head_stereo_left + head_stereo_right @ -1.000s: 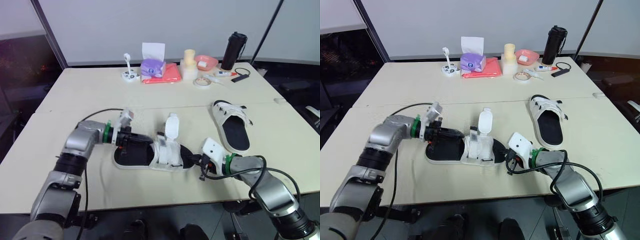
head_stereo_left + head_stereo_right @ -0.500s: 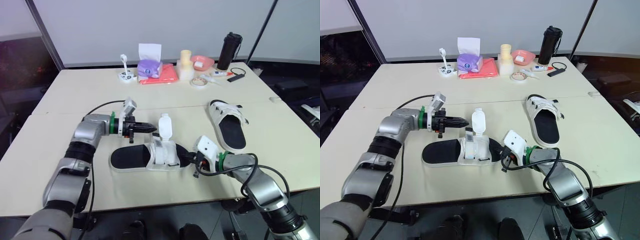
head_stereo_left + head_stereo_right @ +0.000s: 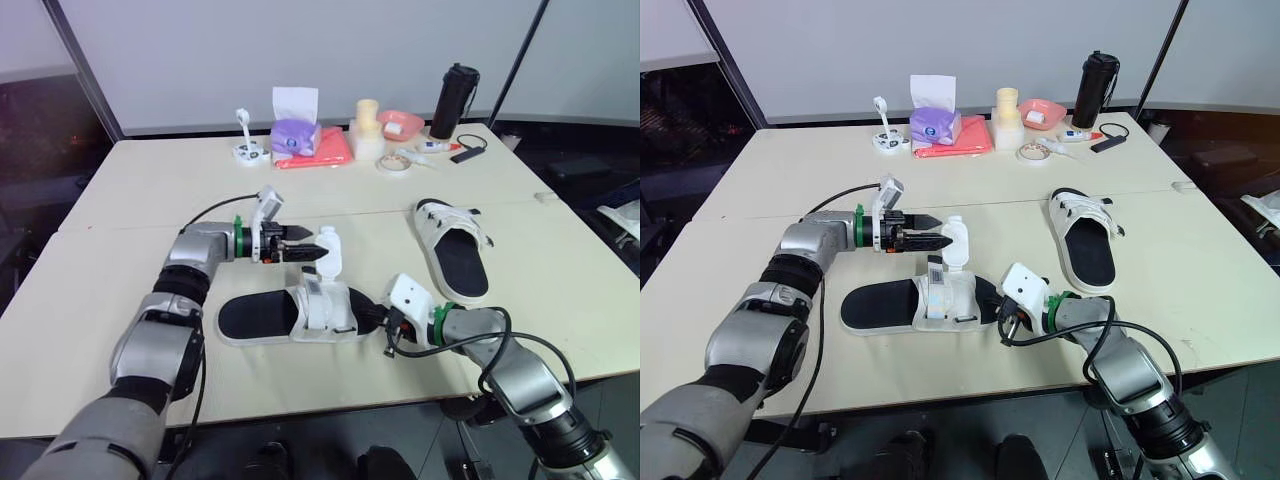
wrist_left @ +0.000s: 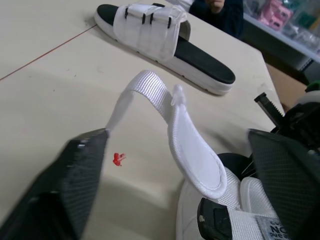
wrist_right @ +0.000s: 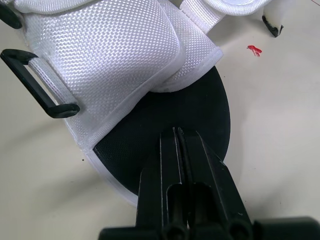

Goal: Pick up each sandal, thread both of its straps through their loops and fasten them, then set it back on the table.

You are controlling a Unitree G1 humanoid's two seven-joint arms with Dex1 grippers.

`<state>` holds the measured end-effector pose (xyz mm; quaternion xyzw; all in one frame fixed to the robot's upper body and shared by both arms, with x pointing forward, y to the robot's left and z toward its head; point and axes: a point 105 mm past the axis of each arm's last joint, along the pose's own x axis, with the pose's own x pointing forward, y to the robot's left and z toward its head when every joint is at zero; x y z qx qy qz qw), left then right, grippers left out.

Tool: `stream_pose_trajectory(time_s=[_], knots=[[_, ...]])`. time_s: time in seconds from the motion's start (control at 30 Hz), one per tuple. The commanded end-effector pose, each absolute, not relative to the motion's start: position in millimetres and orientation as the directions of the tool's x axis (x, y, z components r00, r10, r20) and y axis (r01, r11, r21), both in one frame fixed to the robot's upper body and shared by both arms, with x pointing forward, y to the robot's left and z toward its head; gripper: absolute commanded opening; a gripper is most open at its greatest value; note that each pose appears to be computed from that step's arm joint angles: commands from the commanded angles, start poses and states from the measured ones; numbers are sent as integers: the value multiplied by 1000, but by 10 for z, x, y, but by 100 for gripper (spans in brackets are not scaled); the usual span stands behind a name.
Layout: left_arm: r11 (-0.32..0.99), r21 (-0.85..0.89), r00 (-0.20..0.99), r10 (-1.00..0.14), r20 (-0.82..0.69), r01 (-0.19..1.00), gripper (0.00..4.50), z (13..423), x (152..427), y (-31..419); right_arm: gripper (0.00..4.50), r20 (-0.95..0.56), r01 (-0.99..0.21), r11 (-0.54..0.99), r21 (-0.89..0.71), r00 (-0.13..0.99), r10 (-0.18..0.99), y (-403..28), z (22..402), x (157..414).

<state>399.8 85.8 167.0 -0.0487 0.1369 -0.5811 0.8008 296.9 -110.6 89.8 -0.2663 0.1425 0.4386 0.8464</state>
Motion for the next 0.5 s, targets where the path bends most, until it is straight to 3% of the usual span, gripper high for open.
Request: stream_pose_trajectory(time_s=[0.03, 0.37, 0.5], knots=[[318, -235, 305, -948, -89, 918, 443, 1949, 4034, 924, 0, -551, -856, 456, -245, 510, 661, -1073, 623, 2854], [215, -385, 172, -975, -143, 898, 443, 1626, 3869, 701, 0, -551, -852, 452, -265, 518, 654, -1090, 640, 2887], [247, -410, 201, -967, -154, 878, 443, 1510, 3916, 629, 0, -553, -850, 452, -269, 521, 650, -1100, 642, 2885]])
